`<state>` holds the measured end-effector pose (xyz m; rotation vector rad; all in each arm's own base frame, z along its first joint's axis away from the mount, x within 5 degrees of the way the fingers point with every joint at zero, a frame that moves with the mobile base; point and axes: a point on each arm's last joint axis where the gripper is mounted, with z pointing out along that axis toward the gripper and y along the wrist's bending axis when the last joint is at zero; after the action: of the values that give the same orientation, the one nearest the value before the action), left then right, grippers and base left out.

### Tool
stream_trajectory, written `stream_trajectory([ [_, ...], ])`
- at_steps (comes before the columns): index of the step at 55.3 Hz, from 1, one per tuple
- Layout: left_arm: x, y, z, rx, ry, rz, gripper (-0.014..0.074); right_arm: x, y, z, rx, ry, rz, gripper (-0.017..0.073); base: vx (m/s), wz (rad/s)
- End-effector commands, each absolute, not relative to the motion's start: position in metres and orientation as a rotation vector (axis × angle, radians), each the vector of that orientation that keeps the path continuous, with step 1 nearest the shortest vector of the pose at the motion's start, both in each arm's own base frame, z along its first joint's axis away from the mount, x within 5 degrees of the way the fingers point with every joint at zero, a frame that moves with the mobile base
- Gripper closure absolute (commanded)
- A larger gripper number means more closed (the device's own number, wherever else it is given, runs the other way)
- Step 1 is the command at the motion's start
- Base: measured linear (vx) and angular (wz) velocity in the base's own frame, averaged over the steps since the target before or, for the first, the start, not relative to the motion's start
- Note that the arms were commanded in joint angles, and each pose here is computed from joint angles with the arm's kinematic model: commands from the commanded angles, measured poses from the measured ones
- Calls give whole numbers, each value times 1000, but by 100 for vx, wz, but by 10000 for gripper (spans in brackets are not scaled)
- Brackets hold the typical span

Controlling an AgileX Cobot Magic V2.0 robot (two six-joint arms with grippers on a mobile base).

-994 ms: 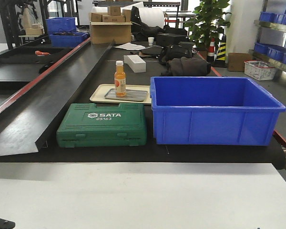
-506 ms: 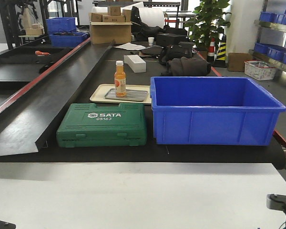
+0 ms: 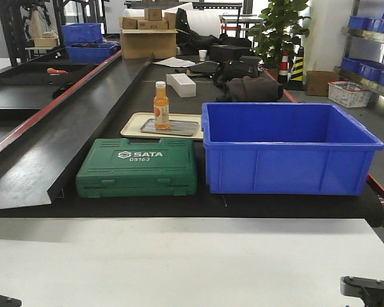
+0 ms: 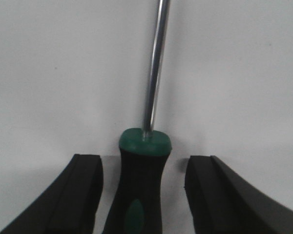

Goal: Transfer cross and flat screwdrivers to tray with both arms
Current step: 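Close left and right grippers on the green-handled screwdriver handles, then lift both held screwdrivers upright off the table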

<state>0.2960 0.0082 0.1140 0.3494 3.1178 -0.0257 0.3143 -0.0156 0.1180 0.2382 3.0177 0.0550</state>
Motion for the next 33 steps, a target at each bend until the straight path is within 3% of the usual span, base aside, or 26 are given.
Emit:
stream_trajectory([
  [1, 302, 8, 125, 329, 3051, -16, 123, 323, -16, 129, 238, 2944, 55, 99, 0, 0],
  [17, 302, 8, 125, 329, 3050, -16, 123, 324, -16, 112, 244, 2991, 59, 104, 0, 0],
  [33, 302, 8, 125, 329, 3050, -16, 123, 318, -15, 112, 221, 3059, 63, 224, 0, 0],
])
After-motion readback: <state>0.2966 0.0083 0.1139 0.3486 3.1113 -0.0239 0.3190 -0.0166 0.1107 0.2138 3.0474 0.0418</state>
